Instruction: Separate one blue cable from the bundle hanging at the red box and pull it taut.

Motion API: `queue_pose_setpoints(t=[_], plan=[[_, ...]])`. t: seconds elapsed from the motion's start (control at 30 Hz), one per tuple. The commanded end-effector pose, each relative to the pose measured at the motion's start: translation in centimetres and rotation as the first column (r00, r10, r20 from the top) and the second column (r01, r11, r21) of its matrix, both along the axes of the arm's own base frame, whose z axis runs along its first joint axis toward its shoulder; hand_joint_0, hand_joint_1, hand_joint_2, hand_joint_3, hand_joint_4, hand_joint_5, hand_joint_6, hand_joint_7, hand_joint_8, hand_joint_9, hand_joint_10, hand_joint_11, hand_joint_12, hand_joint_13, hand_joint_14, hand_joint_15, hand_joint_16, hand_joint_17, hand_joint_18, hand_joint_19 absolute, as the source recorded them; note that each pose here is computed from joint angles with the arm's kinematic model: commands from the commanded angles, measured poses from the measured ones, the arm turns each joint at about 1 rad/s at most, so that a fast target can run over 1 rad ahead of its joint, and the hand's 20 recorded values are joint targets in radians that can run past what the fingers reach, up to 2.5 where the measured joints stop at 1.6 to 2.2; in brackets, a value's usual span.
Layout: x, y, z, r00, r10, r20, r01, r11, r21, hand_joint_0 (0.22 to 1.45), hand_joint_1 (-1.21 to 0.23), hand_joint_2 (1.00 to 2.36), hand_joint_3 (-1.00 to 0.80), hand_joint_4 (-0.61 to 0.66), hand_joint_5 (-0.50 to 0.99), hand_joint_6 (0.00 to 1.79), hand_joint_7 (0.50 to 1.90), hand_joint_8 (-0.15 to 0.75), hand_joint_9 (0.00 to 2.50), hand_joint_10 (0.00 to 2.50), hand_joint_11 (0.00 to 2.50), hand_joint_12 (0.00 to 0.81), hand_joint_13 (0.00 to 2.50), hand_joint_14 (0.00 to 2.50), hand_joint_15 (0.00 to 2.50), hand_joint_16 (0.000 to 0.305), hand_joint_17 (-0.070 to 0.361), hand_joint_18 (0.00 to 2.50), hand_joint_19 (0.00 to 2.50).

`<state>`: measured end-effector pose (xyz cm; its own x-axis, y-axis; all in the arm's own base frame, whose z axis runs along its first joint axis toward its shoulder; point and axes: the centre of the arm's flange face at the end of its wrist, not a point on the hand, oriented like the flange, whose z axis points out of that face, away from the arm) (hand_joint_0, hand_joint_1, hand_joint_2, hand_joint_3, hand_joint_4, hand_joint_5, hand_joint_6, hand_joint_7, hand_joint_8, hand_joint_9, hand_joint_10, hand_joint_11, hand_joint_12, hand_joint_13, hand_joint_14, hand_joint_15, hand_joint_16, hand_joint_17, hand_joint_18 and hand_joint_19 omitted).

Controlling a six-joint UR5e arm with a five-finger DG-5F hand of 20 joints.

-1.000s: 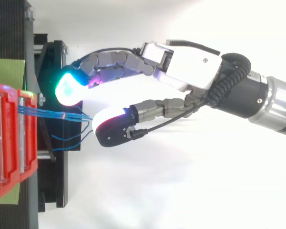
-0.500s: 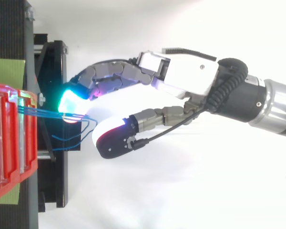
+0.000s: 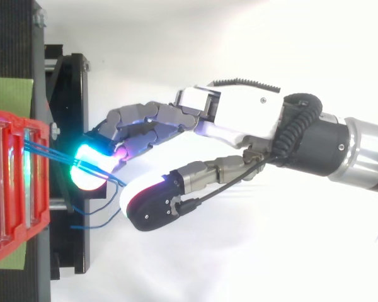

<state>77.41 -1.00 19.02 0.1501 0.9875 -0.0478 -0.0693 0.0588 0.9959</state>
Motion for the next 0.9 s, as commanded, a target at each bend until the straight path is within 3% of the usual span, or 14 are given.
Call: queue_pose_setpoints(t=[0.0, 0.17, 0.5, 0.73, 0.87], plan=[[0.2, 0.2, 0.2, 0.9999, 0.003, 0.014, -0.004, 0.9997, 0.023, 0.58, -0.56, 1.00, -0.49, 0.31, -0.16, 0.50, 0.93, 0.293, 0.67, 0.01, 0.26, 0.271, 0.45, 0.00, 0.07, 0.034, 0.077, 0.40, 0.18], [0.3, 0.2, 0.5, 0.9995, 0.002, 0.031, -0.003, 0.9989, 0.047, 0.58, -0.55, 1.00, -0.49, 0.31, -0.15, 0.50, 0.94, 0.294, 0.69, 0.01, 0.26, 0.272, 0.46, 0.00, 0.07, 0.034, 0.077, 0.41, 0.19], [0.6, 0.6, 1.1, 0.9992, 0.006, 0.040, -0.008, 0.9988, 0.049, 0.59, -0.51, 1.00, -0.48, 0.32, -0.13, 0.50, 0.96, 0.298, 0.75, 0.01, 0.27, 0.270, 0.47, 0.00, 0.07, 0.034, 0.076, 0.42, 0.20], [0.8, 0.8, 1.7, 0.9998, 0.008, 0.017, -0.009, 0.9989, 0.046, 0.61, -0.50, 1.00, -0.46, 0.30, -0.12, 0.50, 1.02, 0.298, 0.78, 0.01, 0.28, 0.268, 0.49, 0.00, 0.07, 0.033, 0.075, 0.43, 0.20], [0.8, 1.0, 1.7, 0.9998, 0.012, 0.016, -0.013, 0.9985, 0.053, 0.62, -0.52, 1.01, -0.43, 0.25, -0.11, 0.50, 1.12, 0.297, 0.80, 0.01, 0.31, 0.266, 0.49, 0.00, 0.07, 0.033, 0.074, 0.44, 0.19]])
